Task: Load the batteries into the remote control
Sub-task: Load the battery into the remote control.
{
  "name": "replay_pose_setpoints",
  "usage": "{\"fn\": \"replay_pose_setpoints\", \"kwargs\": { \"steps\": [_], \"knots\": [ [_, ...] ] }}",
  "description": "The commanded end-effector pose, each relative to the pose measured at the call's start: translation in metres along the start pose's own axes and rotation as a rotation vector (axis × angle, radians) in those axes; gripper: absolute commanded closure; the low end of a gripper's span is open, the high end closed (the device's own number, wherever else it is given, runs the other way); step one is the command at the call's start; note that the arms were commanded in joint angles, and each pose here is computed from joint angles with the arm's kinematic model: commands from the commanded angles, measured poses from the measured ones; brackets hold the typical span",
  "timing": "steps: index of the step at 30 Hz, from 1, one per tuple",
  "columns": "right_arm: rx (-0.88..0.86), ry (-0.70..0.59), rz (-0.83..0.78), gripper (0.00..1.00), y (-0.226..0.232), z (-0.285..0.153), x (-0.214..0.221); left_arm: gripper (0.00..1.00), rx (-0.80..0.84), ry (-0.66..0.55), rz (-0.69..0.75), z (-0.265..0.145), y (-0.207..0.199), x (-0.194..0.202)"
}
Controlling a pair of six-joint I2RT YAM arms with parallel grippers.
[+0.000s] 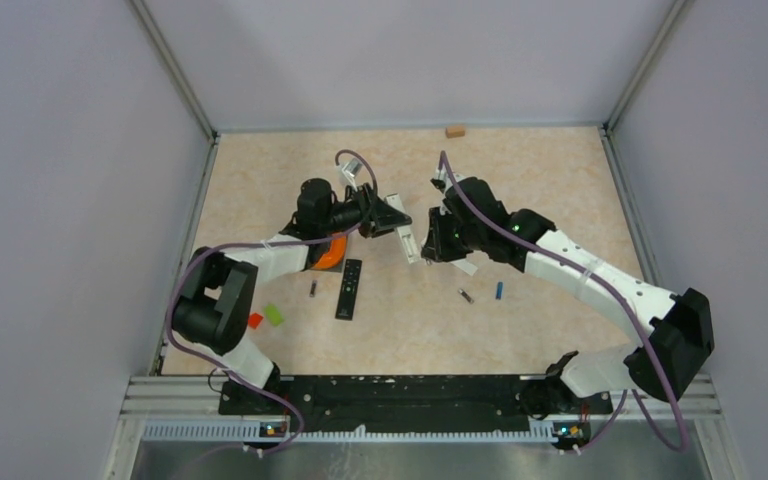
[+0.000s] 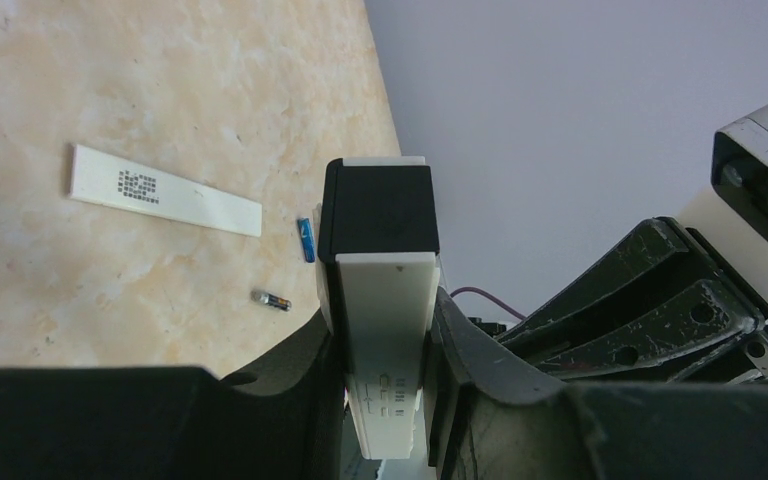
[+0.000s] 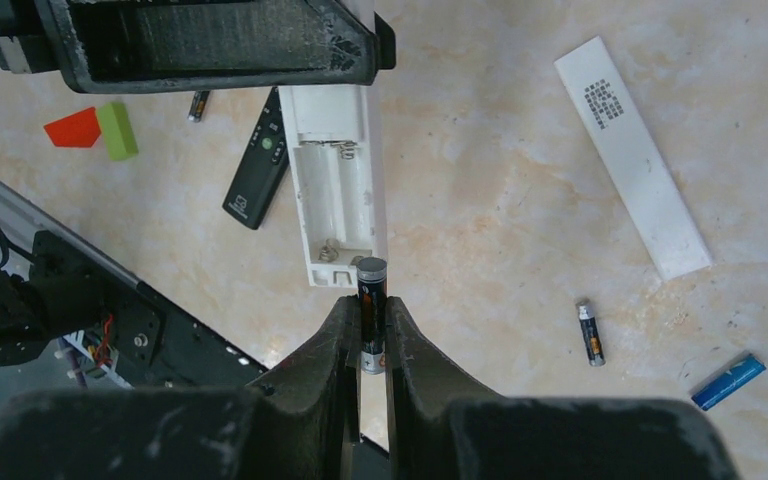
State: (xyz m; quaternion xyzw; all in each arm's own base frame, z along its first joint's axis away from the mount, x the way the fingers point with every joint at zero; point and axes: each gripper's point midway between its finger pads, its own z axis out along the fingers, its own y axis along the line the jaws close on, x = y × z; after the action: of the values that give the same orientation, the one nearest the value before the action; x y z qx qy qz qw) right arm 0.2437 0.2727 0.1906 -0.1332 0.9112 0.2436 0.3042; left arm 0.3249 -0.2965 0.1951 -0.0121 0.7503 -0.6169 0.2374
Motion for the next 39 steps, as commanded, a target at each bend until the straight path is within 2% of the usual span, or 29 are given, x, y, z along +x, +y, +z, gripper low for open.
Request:
{"fn": "replay_pose_setpoints", "kwargs": {
  "steps": [1,21,31,39],
  "knots": [
    [-0.082,-0.067,-0.002,0.92,0.021,-0.011,-0.023,1.00,0.074,-0.011,0.033,0.004,-0.018,-0.002],
    [-0.042,-0.088,-0.039,0.89,0.017,0.009,-0.034,1.00,0.107,0.005,0.010,0.008,-0.021,0.004],
    [-0.045,-0.073,-0.052,0.83,0.018,0.018,-0.035,1.00,0.104,0.010,-0.014,0.008,-0.022,0.003],
    [-0.066,-0.073,-0.042,0.73,0.022,0.016,-0.034,1.00,0.098,0.007,-0.018,0.010,-0.021,0.002]
  ]
}}
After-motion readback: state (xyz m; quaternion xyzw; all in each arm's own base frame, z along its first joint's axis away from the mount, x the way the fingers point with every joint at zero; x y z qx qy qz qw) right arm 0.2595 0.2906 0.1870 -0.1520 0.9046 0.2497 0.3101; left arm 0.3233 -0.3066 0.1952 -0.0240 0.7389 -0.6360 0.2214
